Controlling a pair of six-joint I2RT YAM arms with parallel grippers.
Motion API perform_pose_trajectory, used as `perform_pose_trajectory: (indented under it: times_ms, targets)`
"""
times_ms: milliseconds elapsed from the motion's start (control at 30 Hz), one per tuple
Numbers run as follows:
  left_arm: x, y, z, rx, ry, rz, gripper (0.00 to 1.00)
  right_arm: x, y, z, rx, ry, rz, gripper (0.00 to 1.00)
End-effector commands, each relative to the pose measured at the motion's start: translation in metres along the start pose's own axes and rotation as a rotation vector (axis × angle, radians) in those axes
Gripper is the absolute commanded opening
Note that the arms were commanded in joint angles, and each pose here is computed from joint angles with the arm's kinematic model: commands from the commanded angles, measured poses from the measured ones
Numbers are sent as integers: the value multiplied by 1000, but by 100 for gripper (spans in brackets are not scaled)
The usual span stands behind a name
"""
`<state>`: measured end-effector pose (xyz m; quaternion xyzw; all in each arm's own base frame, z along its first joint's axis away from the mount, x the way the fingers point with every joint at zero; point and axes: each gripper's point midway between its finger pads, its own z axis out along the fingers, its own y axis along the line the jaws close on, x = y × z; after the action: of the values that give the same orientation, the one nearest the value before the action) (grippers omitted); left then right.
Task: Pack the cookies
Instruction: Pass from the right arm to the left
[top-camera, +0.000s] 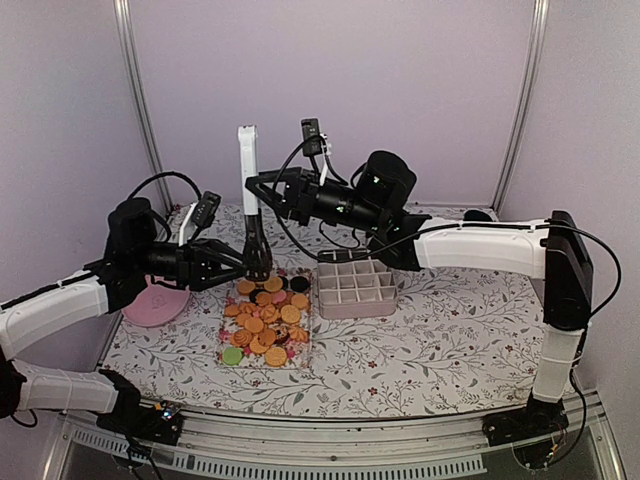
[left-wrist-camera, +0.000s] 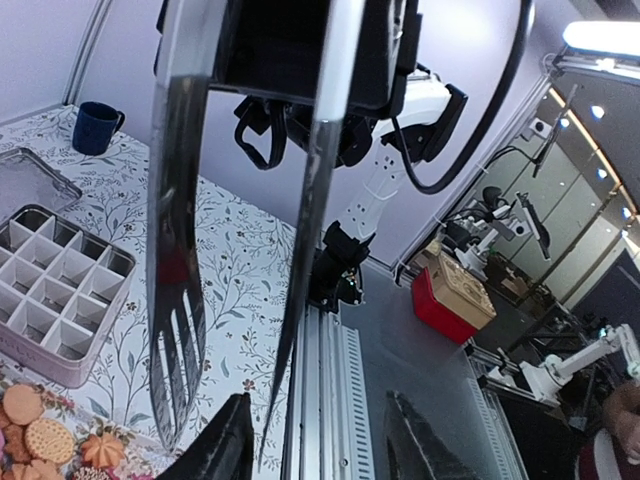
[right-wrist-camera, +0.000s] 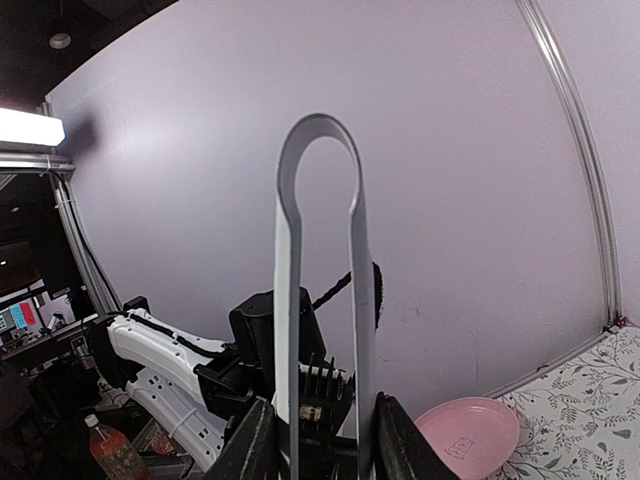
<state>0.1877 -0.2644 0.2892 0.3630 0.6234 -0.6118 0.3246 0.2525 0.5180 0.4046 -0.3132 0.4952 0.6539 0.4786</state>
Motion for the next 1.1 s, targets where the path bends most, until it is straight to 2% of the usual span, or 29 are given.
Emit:
perform_pose_trajectory:
  times_ms: [0,100,233,267,400,567,633,867,1067]
  targets:
    - [8,2,2,19,15,-15,41,-14,14,9,-43,-48,-38,32]
    - [8,2,2,20,17,-19,35,-13,15,11,-44,-50,-43,32]
    - [9,4,2,19,19,-28,33,-12,17,14,-52,-50,-46,32]
    - [8,3,3,21,17,-24,29,-11,17,14,-55,-47,-45,32]
    - [4,0,2,29,12,-3,0,-9,17,14,-54,-42,-45,32]
    - [7,-3,1,46,23,4,0,-6,20,12,-56,-35,-44,33]
    - [6,-5,1,55,27,12,0,-6,22,10,-59,-31,-46,37]
    - [5,-6,-1,56,44,59,0,-6,39,-4,-94,5,-63,68]
    - [1,-6,-2,47,53,108,0,8,39,-12,-113,87,-43,77]
